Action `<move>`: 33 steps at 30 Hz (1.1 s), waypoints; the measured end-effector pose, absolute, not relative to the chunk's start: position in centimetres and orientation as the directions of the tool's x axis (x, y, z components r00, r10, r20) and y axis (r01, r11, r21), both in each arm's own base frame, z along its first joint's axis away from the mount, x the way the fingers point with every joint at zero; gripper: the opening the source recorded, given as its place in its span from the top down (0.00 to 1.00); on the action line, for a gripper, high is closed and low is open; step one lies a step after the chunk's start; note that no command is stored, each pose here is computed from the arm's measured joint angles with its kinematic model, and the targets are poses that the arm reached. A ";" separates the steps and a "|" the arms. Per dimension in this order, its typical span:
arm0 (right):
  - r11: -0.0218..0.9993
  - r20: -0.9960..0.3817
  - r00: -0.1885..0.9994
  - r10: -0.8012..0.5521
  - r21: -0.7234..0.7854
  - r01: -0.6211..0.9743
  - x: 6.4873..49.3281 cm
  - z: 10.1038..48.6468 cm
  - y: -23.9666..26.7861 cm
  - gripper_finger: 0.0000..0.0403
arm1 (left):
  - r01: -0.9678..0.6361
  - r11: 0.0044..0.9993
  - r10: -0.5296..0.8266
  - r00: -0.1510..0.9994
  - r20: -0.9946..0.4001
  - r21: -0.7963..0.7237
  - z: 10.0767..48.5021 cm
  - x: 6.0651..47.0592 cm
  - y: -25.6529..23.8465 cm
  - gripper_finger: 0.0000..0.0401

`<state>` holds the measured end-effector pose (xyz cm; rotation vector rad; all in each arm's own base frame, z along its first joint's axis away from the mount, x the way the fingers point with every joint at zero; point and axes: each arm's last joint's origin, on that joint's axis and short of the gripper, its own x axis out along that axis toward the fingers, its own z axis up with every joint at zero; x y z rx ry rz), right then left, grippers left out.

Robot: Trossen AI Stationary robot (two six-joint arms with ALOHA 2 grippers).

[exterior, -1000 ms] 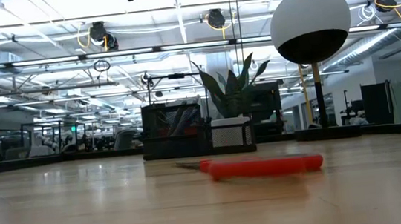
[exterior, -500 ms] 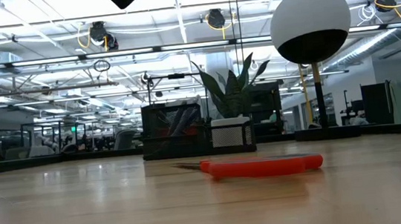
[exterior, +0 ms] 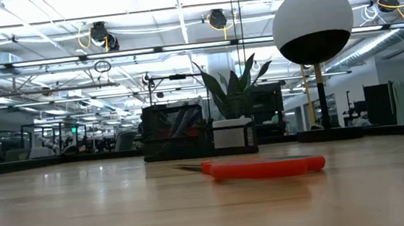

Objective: Pick and place office supplies into organizer
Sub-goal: Put the red scissors into the black desk organizer

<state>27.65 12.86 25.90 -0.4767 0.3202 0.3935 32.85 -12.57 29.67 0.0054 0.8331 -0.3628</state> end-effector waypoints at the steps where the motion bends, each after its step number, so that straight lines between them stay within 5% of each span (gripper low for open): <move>1: 0.820 -0.386 0.876 0.289 -0.372 -0.435 27.6 25.9 12.9 0.71 | 0.320 0.937 -0.319 0.630 -0.708 -0.137 29.8 33.0 -12.6 0.79; 12: 0.889 -0.401 0.873 0.278 -0.237 -0.392 27.6 25.7 12.9 0.71 | 0.403 0.915 -0.301 0.641 -0.706 -0.025 30.7 32.0 -12.8 0.80; 17: 0.841 -0.475 0.836 0.276 -0.301 -0.449 27.0 25.0 13.2 0.71 | 0.379 0.921 -0.223 0.699 -0.679 0.089 31.6 30.8 -12.7 0.79; 23: 0.845 -0.544 0.823 0.161 -0.355 -0.400 26.6 24.3 12.9 0.71 | 0.268 0.952 -0.152 0.832 -0.533 0.146 33.5 27.5 -10.4 0.79; 33: 0.823 -0.576 0.793 0.201 -0.339 -0.455 26.4 24.0 12.9 0.71 | 0.137 0.990 -0.134 0.982 -0.130 0.018 33.8 21.3 -5.8 0.79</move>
